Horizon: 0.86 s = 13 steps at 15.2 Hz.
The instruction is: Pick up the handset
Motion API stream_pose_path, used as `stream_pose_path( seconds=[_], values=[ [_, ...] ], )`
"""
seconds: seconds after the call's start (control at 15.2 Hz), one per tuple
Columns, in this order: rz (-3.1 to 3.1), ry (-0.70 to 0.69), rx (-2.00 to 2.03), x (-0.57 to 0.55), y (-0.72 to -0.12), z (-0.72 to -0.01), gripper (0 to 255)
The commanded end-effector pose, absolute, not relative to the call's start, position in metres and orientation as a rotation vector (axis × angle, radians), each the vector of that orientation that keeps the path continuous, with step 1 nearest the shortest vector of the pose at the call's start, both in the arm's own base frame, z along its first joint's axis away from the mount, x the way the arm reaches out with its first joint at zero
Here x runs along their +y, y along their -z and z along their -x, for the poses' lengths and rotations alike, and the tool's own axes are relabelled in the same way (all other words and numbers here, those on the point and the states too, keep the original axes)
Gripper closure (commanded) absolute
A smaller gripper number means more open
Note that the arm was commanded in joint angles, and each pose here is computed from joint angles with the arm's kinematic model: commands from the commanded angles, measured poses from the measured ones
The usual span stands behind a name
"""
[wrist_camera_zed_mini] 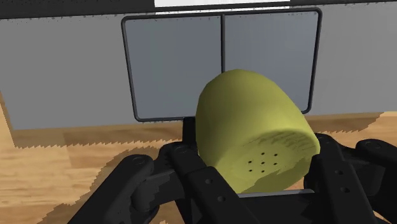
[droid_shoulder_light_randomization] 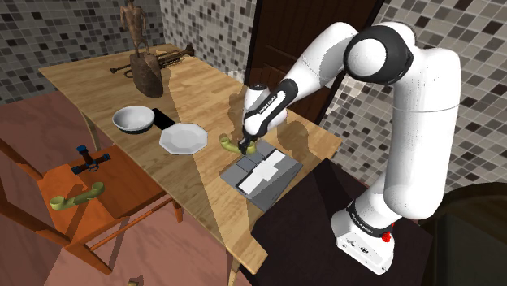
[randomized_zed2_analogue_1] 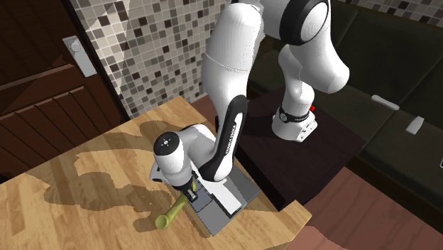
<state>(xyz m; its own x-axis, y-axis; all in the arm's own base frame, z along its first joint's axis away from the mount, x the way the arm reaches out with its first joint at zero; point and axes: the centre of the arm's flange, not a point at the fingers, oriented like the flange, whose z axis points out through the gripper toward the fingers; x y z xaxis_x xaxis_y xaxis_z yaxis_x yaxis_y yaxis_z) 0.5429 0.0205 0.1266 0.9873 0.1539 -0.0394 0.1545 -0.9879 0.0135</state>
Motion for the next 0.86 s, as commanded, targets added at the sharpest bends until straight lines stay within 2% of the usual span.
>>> stream_pose_path(
  seconds=[0.0,0.79],
  values=[
    [-3.115,0.060,0.242,0.020,-0.136,-0.543,255],
    [-3.115,0.060,0.242,0.020,-0.190,-0.543,255]
  ],
)
